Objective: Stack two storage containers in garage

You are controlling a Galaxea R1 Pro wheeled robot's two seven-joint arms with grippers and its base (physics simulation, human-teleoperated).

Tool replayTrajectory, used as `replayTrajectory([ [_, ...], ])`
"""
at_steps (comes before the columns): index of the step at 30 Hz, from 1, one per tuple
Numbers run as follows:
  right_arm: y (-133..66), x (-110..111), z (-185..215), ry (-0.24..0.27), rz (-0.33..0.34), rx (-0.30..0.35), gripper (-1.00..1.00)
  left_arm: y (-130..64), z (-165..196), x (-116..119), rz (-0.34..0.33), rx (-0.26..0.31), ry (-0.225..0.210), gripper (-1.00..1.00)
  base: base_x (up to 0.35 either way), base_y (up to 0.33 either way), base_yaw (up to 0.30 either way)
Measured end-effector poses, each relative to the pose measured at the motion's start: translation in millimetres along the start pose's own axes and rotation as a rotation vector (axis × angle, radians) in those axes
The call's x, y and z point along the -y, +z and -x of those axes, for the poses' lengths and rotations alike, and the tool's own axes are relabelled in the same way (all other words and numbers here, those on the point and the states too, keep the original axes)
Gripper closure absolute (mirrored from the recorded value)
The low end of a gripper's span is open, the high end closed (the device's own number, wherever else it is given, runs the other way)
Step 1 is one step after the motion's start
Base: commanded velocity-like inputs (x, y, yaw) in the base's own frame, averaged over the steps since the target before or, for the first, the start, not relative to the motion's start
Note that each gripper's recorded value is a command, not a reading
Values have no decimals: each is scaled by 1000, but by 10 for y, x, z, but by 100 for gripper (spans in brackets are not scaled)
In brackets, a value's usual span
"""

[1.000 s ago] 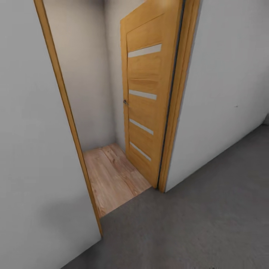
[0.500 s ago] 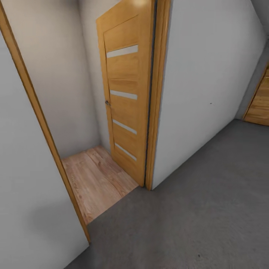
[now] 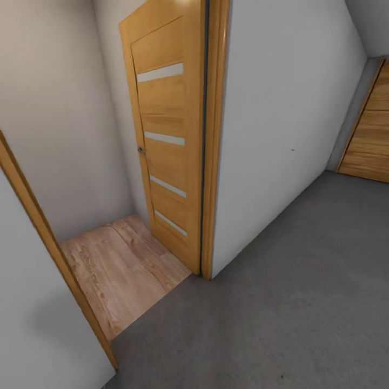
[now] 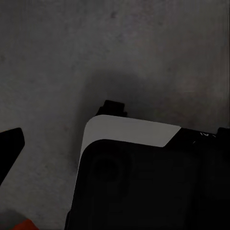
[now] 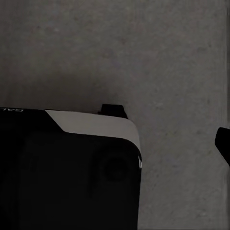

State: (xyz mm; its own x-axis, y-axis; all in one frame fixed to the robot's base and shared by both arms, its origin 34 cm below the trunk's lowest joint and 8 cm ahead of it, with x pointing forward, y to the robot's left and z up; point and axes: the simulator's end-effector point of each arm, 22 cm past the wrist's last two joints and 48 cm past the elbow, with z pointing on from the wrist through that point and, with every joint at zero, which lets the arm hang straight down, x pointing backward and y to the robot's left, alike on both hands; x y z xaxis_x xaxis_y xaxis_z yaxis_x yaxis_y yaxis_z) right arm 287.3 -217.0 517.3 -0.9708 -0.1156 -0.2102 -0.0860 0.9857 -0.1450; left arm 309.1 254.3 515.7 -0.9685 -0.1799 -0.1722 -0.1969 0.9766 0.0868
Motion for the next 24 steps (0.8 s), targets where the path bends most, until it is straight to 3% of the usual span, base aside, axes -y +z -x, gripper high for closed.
replayTrajectory([
  [10,0,0,-6,0,0,-2,-100,2,22,-13,2,9,-5,-100,296,-80,0],
  [24,0,-12,-14,0,2,-8,-100,4,27,-27,7,10,-16,-100,21,-4,0],
])
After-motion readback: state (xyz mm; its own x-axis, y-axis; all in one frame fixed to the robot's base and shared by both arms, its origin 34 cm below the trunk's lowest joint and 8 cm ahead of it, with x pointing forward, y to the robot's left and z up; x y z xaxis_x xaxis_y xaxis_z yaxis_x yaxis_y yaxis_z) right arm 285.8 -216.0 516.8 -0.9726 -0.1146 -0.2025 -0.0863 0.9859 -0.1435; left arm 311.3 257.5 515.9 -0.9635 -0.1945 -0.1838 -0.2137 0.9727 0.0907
